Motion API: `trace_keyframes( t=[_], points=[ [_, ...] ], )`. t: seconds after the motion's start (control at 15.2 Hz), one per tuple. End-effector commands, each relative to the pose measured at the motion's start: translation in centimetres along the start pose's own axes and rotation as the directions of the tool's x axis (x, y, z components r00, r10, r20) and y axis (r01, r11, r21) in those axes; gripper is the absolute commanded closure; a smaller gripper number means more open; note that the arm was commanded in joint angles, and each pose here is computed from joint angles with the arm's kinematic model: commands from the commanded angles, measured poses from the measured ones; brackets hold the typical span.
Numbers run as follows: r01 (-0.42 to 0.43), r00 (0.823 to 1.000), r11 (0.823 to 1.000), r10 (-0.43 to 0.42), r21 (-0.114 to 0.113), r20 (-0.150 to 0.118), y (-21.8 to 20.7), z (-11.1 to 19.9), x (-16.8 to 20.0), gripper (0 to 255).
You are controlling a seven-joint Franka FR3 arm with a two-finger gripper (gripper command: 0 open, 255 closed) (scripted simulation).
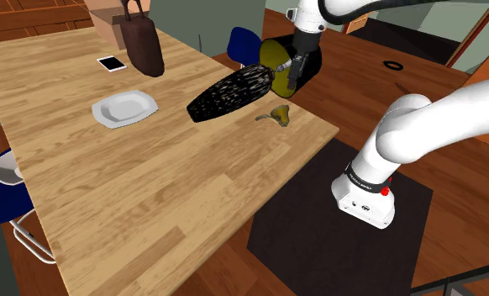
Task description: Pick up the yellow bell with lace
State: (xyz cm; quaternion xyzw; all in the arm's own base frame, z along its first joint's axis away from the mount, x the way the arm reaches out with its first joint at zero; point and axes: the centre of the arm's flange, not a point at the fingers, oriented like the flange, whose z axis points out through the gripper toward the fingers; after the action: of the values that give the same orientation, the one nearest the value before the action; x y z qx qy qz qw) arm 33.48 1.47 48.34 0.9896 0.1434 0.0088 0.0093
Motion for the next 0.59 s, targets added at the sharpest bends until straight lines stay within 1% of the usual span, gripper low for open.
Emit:
trace_keyframes(
  t=[0.0,0.26,0.53],
  points=[
    [0.042,0.999,0.998,-0.043,-0.036,-0.017,0.0,2.5,0.8,0],
    [0.12,0.991,0.987,-0.125,-0.107,-0.038,-0.4,7.4,2.4,0],
    [0.195,0.977,0.964,-0.207,-0.179,-0.052,-0.5,12.3,4.1,0]
  ],
)
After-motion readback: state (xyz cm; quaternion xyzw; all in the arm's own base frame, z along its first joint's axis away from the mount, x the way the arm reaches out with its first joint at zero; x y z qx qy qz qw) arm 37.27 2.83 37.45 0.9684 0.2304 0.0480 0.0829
